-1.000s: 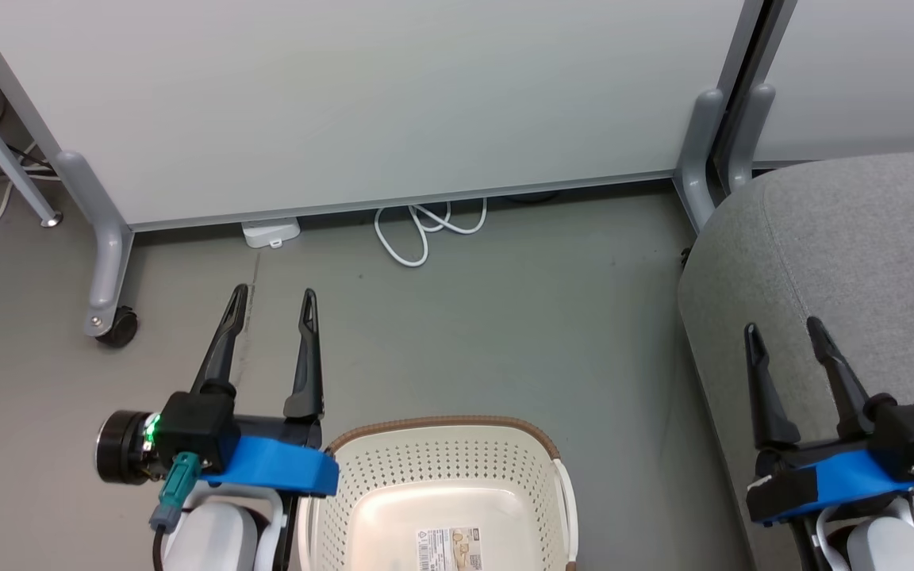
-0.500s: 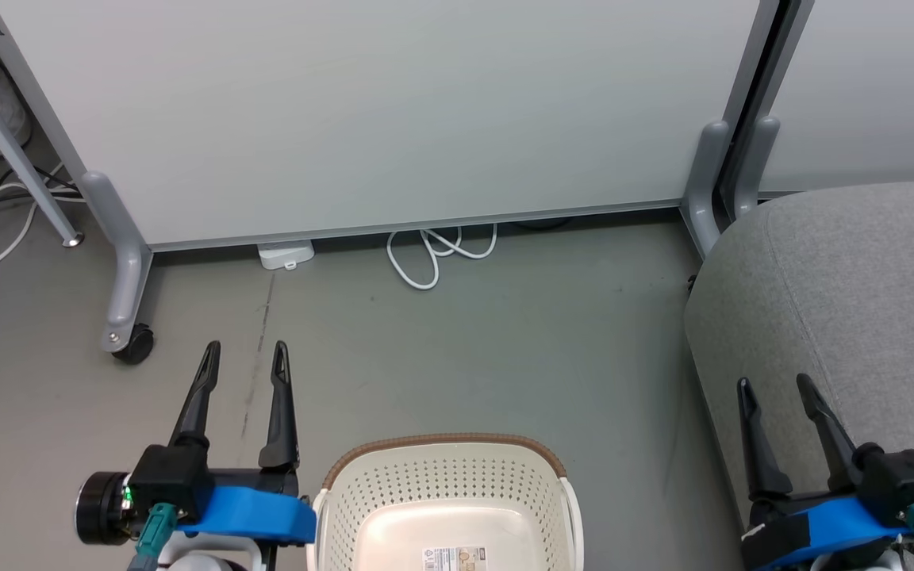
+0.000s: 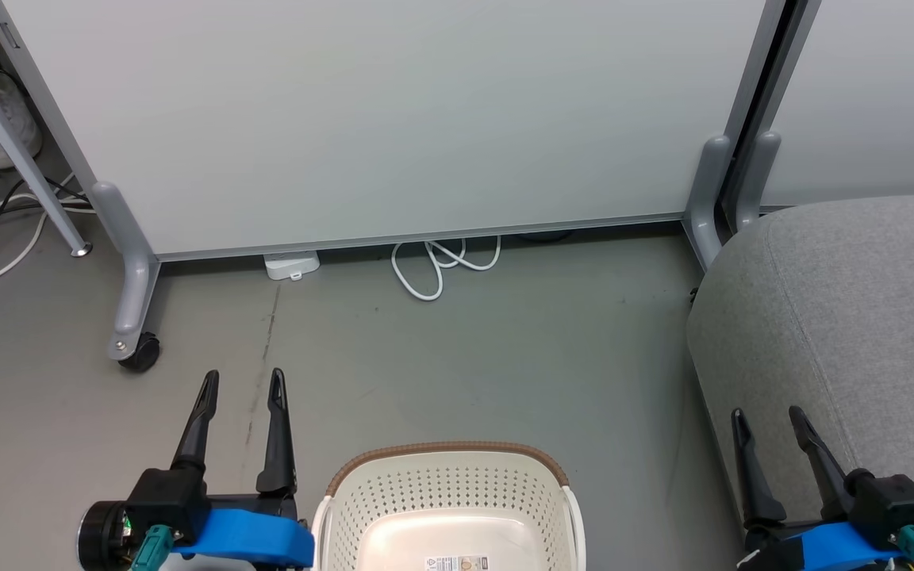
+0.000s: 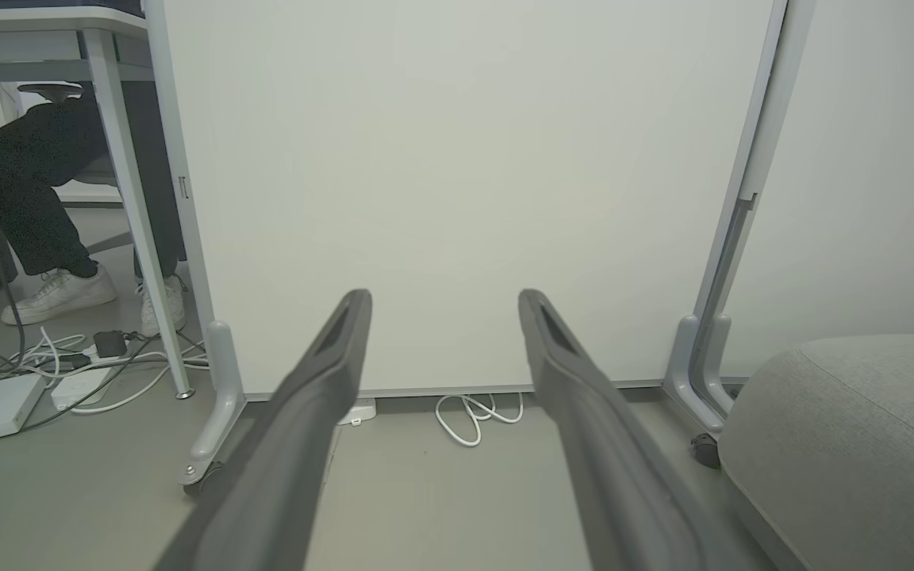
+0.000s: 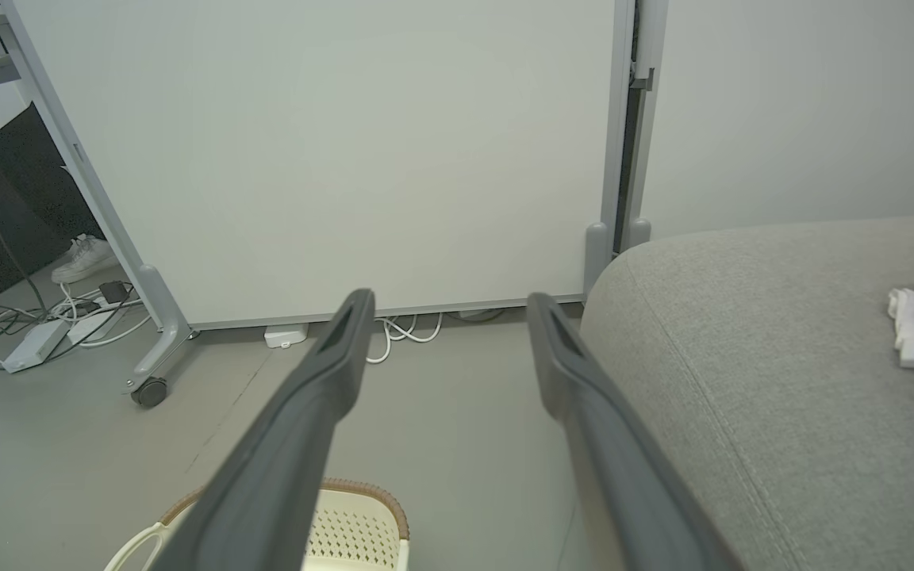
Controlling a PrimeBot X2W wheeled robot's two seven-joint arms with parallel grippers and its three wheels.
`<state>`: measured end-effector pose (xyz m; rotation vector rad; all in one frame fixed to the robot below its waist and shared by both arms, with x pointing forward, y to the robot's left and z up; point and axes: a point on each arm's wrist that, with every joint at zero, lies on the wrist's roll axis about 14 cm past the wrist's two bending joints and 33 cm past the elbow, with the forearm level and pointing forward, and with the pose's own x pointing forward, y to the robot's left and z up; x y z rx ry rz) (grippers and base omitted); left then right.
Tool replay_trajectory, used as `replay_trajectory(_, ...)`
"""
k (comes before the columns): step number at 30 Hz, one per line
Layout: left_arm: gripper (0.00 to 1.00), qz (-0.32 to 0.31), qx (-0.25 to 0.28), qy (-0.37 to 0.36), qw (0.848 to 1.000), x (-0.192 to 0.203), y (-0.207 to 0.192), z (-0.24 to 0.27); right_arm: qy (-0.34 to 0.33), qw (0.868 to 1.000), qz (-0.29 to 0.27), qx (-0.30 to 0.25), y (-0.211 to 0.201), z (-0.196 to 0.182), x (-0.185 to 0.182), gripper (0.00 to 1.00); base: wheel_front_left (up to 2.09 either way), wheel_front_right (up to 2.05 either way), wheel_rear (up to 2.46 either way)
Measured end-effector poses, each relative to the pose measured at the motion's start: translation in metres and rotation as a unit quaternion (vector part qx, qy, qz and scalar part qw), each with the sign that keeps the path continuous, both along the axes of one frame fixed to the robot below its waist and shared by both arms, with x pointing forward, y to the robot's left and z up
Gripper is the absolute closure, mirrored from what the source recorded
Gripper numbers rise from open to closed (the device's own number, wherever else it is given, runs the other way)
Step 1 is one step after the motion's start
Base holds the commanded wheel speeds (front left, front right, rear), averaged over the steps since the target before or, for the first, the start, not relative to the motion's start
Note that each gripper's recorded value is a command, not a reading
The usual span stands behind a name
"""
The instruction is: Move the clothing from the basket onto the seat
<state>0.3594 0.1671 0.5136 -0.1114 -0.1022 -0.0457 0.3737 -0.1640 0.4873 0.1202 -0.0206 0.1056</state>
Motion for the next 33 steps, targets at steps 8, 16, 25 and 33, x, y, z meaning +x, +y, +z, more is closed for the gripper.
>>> replay_trajectory(8,0.00,0.000,0.000,0.011,1.000,-0.003,0.000,-0.007,0.003,1.000,-0.002,0.003,-0.001,-0.001,-0.002,0.00,0.00,0.00,0.00)
replay_trajectory(16,1.00,0.000,-0.002,0.064,0.998,-0.017,-0.001,-0.040,0.042,0.999,-0.004,0.006,0.000,-0.025,-0.009,1.00,0.00,0.00,0.00)
replay_trajectory(25,1.00,0.019,-0.082,0.091,0.992,-0.018,0.009,-0.049,0.065,0.994,-0.028,0.082,-0.008,-0.030,-0.010,1.00,0.00,0.00,0.00)
replay_trajectory(33,1.00,0.031,-0.153,0.101,0.983,-0.015,0.015,-0.050,0.072,0.985,-0.045,0.151,-0.014,-0.029,-0.009,1.00,0.00,0.00,0.00)
